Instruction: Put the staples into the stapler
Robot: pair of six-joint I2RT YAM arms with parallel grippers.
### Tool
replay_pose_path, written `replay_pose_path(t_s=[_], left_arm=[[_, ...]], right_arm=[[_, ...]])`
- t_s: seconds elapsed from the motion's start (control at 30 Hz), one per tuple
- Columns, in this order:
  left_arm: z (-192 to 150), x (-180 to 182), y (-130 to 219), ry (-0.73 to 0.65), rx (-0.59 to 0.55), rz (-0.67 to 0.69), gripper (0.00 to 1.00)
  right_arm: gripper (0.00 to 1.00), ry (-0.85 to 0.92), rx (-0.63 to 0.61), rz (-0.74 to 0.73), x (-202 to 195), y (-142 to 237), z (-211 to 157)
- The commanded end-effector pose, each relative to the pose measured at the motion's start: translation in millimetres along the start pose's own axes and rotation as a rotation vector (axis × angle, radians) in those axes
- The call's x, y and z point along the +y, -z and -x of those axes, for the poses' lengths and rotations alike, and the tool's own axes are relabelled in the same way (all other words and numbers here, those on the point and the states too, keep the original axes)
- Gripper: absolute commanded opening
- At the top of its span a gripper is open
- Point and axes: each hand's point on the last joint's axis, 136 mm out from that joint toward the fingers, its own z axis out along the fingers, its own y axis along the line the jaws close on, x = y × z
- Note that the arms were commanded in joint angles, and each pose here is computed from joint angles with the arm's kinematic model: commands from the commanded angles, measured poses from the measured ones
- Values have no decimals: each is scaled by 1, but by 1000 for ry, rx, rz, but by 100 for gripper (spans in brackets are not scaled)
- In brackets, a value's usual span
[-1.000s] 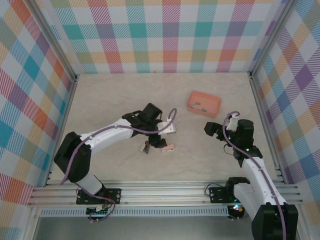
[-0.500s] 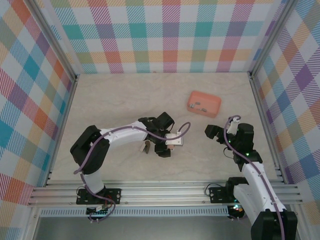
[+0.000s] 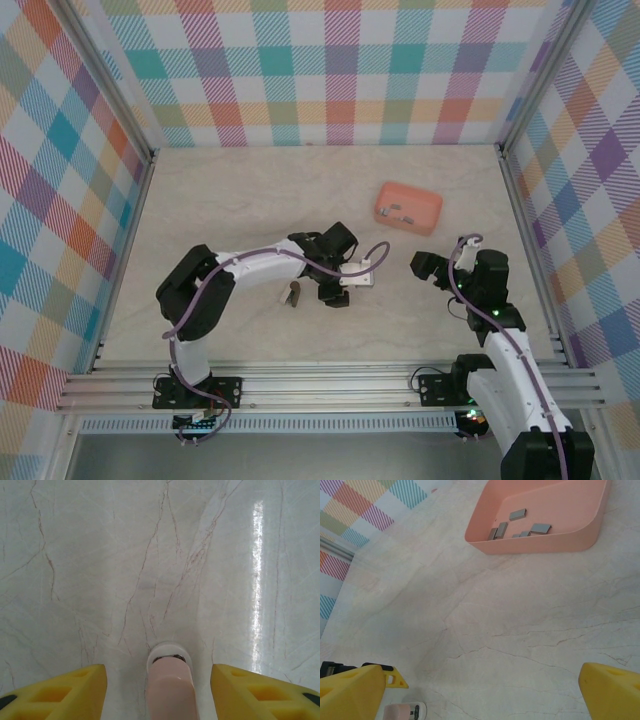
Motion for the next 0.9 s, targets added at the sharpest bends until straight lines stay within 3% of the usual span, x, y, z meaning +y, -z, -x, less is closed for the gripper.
replay_pose_path(t_s=[0.0, 0.17, 0.43, 0.6, 0.7, 0.87], left_arm=[[4, -1, -4, -7, 9, -1, 57], [1, -2, -7, -5, 21, -7, 52], [5, -6, 4, -31, 2, -27, 22], [25, 0, 36, 2, -158, -23, 13], [34, 7, 54, 49, -290, 3, 12], [39, 20, 78, 78, -521, 59, 5]], right_arm=[[99, 1, -3, -15, -4, 3, -4], [99, 13, -5, -20, -3, 5, -3], [99, 5, 0, -11, -3, 4, -5], [99, -69, -27, -28, -9, -2, -1], [99, -87, -29, 34, -1, -7, 0], [99, -89, 55, 137, 19, -18, -1]])
